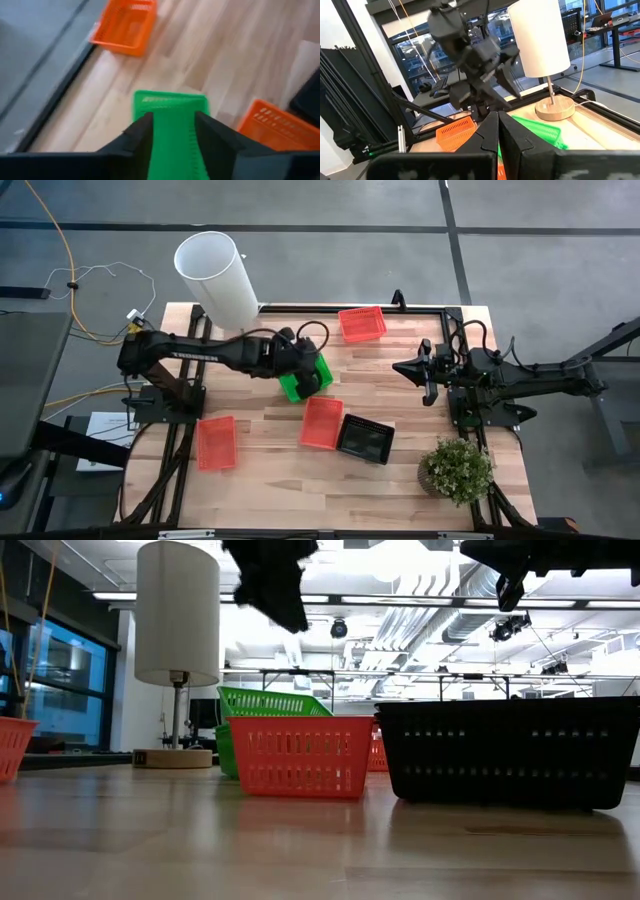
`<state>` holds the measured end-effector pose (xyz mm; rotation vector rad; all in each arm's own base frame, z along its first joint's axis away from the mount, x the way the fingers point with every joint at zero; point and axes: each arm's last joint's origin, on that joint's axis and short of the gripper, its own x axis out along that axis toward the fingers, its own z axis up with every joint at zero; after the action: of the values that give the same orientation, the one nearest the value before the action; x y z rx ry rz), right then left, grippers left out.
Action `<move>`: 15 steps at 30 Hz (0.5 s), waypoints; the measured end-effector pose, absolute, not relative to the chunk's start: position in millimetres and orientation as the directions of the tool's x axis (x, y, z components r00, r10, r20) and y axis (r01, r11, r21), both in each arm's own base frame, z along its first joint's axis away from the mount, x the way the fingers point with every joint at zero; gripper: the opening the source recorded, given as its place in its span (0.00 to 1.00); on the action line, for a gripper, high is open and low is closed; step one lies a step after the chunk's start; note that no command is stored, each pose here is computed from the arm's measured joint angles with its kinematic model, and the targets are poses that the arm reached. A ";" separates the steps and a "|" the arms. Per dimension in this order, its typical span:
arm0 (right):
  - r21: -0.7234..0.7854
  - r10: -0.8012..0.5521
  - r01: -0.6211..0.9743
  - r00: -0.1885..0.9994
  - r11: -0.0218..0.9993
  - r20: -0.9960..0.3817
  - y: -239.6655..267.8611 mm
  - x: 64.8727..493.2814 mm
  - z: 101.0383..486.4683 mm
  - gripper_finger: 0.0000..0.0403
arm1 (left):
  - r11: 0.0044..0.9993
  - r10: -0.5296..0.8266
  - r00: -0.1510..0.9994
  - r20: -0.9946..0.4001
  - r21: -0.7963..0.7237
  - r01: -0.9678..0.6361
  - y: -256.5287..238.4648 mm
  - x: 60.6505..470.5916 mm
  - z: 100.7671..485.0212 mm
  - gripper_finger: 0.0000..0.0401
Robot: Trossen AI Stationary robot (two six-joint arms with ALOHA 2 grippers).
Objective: Stack baskets by color
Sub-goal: Stack the green bin on the green bin
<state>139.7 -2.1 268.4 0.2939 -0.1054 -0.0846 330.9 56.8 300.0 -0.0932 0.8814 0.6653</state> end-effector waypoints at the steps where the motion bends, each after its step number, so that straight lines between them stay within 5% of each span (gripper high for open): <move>1: 0.294 -0.098 0.067 0.991 0.954 0.092 -2.1 139.7 268.6 0.00 | 0.808 0.477 0.475 -0.739 0.157 -0.568 60.4 331.5 294.9 0.27; 5: 0.294 -0.098 0.068 0.991 0.953 0.091 -2.2 139.7 268.4 0.00 | 0.789 0.453 0.547 -0.703 0.031 -0.614 80.6 321.7 279.5 0.04; 9: 0.293 -0.098 0.069 0.991 0.954 0.088 -2.1 139.7 268.1 0.00 | 0.714 0.518 0.627 -0.582 -0.111 -0.692 91.1 306.1 274.4 0.03; 15: 0.290 -0.098 0.071 0.992 0.954 0.080 -2.1 139.8 267.4 0.00 | 0.776 0.485 0.783 -0.389 -0.220 -0.591 74.2 287.0 257.5 0.01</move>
<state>139.8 -2.1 267.4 0.2912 -0.0944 -0.0857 287.0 74.2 257.5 -0.3429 0.3216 0.5929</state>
